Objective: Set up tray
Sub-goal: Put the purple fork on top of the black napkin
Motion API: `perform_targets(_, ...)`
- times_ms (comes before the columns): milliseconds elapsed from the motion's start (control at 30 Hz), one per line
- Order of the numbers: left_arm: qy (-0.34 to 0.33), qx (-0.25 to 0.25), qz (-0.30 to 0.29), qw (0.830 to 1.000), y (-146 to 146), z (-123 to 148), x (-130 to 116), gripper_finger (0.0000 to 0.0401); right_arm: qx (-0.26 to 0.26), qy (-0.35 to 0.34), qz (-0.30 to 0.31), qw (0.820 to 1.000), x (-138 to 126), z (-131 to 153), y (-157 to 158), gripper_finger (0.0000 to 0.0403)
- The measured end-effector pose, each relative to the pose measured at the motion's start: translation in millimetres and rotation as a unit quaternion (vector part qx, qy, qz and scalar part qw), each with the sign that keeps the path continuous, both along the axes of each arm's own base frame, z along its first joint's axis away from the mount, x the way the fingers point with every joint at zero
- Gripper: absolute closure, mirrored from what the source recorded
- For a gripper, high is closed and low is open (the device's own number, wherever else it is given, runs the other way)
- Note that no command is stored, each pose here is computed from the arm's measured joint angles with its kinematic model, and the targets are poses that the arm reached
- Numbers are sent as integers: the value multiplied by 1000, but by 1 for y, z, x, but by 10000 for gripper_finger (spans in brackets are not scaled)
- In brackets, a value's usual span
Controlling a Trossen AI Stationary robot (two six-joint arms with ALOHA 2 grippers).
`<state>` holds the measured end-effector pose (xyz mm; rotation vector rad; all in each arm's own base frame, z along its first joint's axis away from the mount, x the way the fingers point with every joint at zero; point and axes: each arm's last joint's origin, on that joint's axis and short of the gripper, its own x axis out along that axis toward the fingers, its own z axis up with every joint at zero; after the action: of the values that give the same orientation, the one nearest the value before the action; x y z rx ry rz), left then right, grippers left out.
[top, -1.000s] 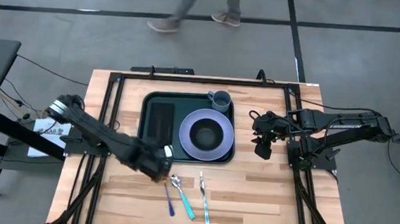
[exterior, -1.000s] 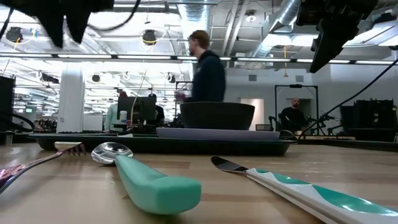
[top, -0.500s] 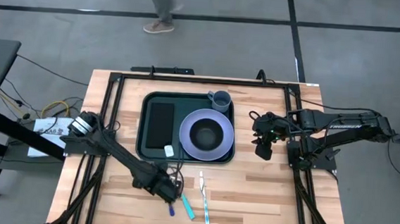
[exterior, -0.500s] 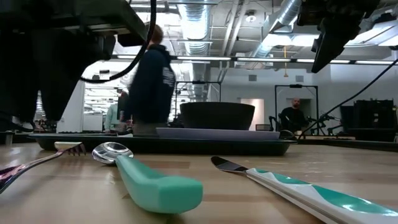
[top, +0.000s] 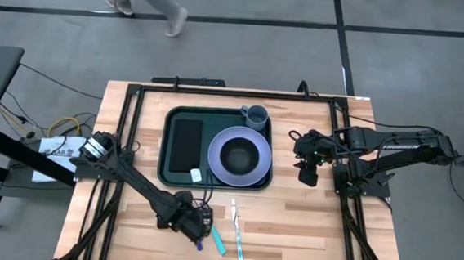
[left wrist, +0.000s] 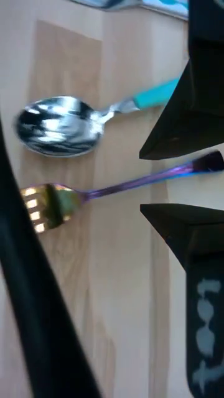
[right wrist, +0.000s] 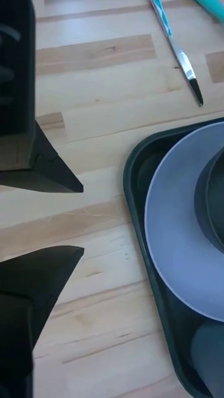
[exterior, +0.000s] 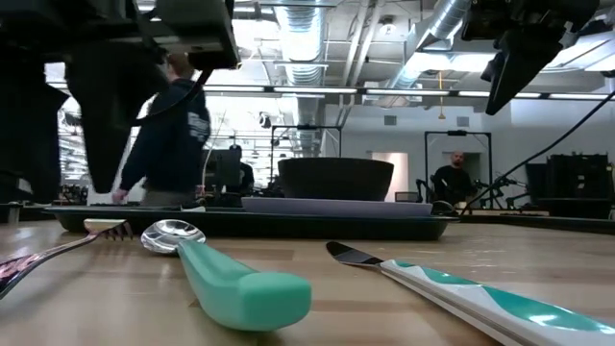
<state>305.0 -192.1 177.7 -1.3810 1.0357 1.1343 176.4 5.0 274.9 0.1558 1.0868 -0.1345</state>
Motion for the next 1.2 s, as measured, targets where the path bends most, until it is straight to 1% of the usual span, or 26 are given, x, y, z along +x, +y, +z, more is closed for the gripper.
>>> perform_targets(233,2,4,34,999,11,-3,8,290,3,0,16,1000,0,0,1,265)
perform_targets(367,15,-15,37,999,12,-13,13,290,5,0,18,1000,0,0,1,265)
perform_targets(467,28,-15,39,999,11,-21,14,290,3,1,24,1000,0,0,1,265)
perform_targets(667,40,-16,47,998,10,-28,15,290,-4,1,38,999,0,0,1,265)
perform_targets(1000,50,-34,46,997,6,-42,21,290,-7,3,44,999,0,0,1,265)
perform_targets(1100,59,-38,45,996,6,-45,20,303,-10,3,49,999,0,0,1,265)
perform_targets(1200,66,-33,43,996,5,-46,19,336,-10,3,49,999,0,0,1,265)
